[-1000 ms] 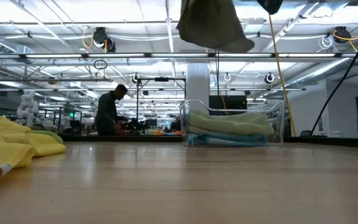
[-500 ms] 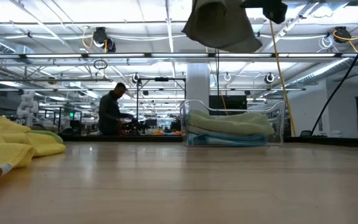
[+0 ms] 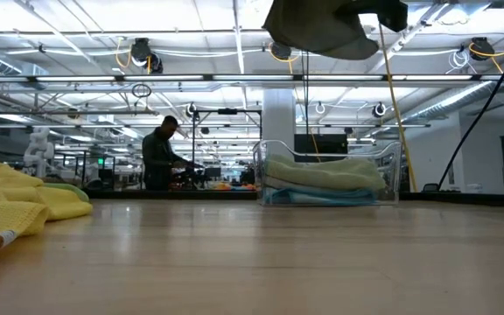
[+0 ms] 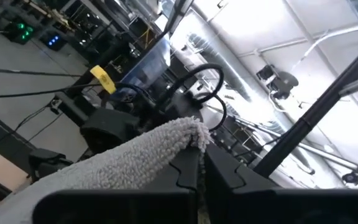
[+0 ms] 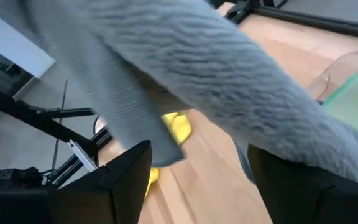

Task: Fold microfiber towels
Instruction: Fold the gray towel

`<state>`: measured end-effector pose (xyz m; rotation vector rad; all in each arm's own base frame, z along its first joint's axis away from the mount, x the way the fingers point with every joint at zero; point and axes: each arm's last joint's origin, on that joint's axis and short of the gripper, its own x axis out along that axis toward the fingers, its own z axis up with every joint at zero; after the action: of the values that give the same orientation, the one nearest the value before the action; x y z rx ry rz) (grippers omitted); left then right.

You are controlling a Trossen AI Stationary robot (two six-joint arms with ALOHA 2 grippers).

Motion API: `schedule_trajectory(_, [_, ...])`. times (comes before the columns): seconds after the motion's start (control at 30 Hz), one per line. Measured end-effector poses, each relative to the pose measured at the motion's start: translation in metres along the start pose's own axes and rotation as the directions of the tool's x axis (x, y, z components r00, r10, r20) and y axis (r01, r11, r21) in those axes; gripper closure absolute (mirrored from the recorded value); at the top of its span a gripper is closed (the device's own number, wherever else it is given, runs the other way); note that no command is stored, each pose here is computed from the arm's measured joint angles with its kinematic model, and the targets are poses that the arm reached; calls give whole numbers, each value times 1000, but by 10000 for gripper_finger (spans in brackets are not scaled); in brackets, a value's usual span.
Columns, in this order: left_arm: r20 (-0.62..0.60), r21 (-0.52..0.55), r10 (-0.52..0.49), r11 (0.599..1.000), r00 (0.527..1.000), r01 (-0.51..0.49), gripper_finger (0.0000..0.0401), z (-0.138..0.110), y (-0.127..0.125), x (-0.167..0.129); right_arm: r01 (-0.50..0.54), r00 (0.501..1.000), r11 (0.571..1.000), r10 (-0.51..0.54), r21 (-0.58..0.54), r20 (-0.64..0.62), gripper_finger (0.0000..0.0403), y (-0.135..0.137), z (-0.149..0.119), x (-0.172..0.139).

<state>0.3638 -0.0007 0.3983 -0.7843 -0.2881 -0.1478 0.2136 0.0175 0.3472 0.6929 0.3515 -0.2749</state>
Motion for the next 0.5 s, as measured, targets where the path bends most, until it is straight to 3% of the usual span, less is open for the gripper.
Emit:
schedule_trajectory(0.17, [13,-16,-7,1000,1000,8,394,3,1,0,-54,998,995,56,-90,25,161,4,4,0])
schedule_trajectory(0.5, [15,-16,-7,1000,1000,7,391,3,1,0,-77,996,992,81,-99,35,230,6,5,1])
